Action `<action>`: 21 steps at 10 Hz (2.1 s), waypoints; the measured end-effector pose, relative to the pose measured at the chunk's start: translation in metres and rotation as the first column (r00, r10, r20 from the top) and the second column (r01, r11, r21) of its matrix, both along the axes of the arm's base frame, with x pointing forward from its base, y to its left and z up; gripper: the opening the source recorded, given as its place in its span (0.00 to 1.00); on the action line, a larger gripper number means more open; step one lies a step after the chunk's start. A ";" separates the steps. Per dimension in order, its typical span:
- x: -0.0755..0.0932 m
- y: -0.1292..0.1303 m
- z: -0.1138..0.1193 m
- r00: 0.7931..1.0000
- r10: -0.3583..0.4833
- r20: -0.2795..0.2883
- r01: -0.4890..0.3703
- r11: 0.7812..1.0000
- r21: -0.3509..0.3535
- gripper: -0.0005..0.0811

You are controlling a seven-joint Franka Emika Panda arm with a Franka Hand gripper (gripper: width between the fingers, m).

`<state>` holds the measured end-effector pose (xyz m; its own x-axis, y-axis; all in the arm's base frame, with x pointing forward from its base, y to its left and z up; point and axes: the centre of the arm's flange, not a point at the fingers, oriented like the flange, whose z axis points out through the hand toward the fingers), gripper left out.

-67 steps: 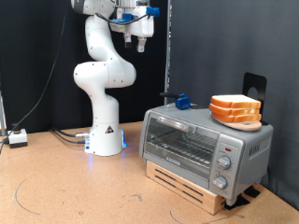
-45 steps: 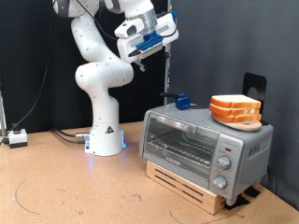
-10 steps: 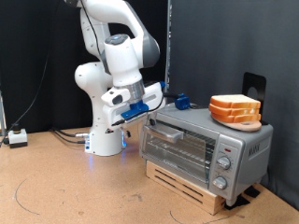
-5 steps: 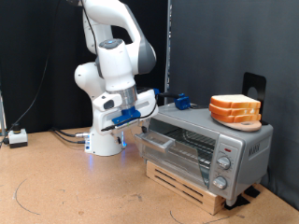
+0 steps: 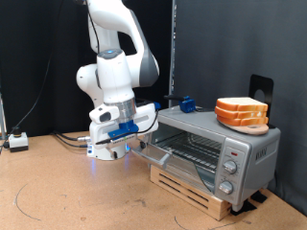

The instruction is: Make a piece of toast with the oven

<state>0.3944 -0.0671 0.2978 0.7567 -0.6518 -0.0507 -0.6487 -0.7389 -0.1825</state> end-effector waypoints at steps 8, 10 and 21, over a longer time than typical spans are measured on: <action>0.022 0.017 -0.005 1.000 0.008 0.014 -0.009 0.998 0.065 1.00; 0.024 0.017 -0.003 1.000 0.011 0.013 -0.012 0.998 0.067 1.00; 0.033 0.006 -0.009 0.999 -0.033 -0.002 0.033 0.999 -0.032 1.00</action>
<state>0.4273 -0.0612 0.2892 0.7346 -0.6778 -0.0314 -0.6733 -0.7225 -0.1572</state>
